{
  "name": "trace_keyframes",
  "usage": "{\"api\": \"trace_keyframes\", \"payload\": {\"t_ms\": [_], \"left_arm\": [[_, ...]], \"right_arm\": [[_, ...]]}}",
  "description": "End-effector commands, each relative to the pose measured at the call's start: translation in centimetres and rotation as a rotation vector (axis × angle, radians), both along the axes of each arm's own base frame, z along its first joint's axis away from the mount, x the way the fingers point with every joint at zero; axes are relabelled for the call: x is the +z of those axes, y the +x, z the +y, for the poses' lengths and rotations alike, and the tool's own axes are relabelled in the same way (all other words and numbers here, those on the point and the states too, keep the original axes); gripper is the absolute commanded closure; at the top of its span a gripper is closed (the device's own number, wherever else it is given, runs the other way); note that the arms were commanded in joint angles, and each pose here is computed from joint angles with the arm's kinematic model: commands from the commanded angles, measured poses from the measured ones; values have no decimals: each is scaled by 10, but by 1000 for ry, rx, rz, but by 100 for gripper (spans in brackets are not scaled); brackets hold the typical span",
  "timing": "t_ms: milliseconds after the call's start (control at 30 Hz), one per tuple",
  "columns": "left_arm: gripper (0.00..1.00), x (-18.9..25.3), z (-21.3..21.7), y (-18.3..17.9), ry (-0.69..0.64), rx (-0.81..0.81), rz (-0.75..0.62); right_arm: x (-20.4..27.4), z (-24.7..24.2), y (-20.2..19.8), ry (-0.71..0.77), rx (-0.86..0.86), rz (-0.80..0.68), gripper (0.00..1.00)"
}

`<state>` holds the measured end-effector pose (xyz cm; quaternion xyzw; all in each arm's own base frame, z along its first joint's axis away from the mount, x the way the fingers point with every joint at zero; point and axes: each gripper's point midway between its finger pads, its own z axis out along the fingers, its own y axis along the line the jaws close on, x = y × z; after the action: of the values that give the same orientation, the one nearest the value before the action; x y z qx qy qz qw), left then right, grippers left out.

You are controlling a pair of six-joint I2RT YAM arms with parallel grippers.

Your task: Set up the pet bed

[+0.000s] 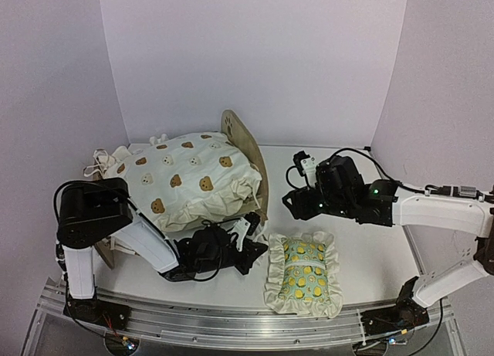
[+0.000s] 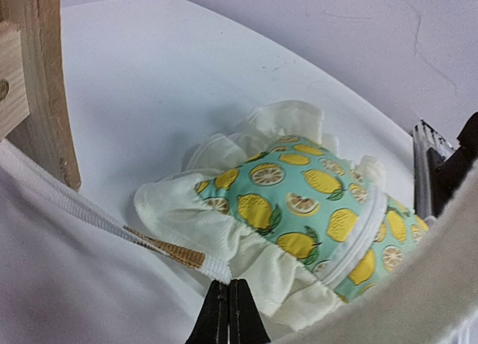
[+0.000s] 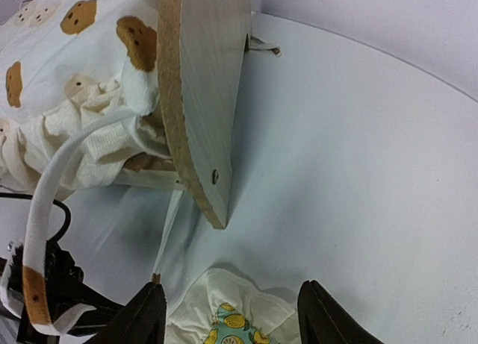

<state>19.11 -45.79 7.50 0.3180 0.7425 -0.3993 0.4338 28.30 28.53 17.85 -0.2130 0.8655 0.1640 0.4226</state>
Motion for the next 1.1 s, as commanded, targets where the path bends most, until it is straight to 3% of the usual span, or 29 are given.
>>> {"api": "trace_keyframes", "payload": {"t_ms": [0,300,567,1067], "left_arm": [[100,27,-5,-25,-28,-143,41],[100,57,-4,-40,-16,-236,16],[100,100,-5,-48,-49,-298,-36],[100,163,-3,-29,-82,-272,-186]], "right_arm": [[-18,6,-23,83,40,156,43],[-40,18,-28,133,25,272,49],[-31,22,-32,200,42,267,49],[-28,33,-29,232,67,268,50]]}}
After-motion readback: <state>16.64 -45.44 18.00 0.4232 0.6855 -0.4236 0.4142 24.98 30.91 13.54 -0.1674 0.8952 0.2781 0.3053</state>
